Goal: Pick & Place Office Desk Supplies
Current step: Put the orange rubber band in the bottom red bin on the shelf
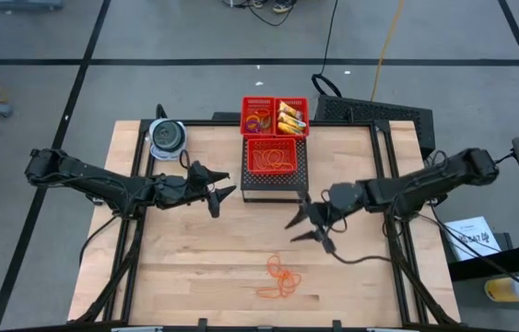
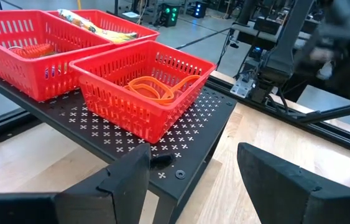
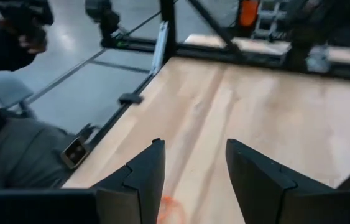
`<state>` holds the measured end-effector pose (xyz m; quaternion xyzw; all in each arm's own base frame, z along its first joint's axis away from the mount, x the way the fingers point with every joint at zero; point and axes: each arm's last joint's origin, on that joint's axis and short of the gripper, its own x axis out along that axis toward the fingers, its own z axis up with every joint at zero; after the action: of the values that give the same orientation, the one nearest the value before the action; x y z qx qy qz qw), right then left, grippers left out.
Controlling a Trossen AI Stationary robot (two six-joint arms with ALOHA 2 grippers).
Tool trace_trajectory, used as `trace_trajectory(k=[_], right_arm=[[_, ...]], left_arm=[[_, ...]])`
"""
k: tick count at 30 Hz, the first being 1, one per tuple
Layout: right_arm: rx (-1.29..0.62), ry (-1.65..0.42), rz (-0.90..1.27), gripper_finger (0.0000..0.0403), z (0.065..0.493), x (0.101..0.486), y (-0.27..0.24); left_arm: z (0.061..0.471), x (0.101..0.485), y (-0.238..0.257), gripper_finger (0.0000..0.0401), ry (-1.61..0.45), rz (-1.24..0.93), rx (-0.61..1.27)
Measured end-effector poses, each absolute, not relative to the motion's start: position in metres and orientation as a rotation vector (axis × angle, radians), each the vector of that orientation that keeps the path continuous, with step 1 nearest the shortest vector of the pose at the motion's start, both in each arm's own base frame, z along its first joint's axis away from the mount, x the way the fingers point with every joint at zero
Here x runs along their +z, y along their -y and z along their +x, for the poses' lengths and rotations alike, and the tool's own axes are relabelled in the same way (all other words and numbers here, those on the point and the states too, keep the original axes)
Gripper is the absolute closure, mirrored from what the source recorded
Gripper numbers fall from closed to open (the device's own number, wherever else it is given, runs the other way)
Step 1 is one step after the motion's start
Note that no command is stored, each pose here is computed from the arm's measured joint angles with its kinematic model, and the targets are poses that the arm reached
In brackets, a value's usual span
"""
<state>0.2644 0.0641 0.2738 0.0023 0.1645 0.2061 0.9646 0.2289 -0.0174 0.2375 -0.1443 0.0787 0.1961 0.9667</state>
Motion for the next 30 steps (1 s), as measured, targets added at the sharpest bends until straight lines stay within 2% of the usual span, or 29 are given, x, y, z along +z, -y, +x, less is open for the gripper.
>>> trace_trajectory(k=[9, 15, 24, 30], right_arm=[[0.288, -0.464, 0.0, 0.0228, 0.249, 0.216, -0.113], [0.294, -0.585, 0.049, 0.0228, 0.251, 0.18, -0.144], [0.258, -0.762, 0.068, 0.0231, 0.256, 0.128, -0.157], [0.302, -0.769, 0.093, 0.0232, 0.257, 0.114, -0.168]], left_arm=[[0.229, 0.238, 0.017, 0.015, -0.158, -0.296, 0.397], [0.229, 0.238, 0.017, 0.015, -0.158, -0.292, 0.396], [0.229, 0.238, 0.018, 0.015, -0.158, -0.291, 0.395], [0.229, 0.238, 0.017, 0.0151, -0.157, -0.291, 0.396]])
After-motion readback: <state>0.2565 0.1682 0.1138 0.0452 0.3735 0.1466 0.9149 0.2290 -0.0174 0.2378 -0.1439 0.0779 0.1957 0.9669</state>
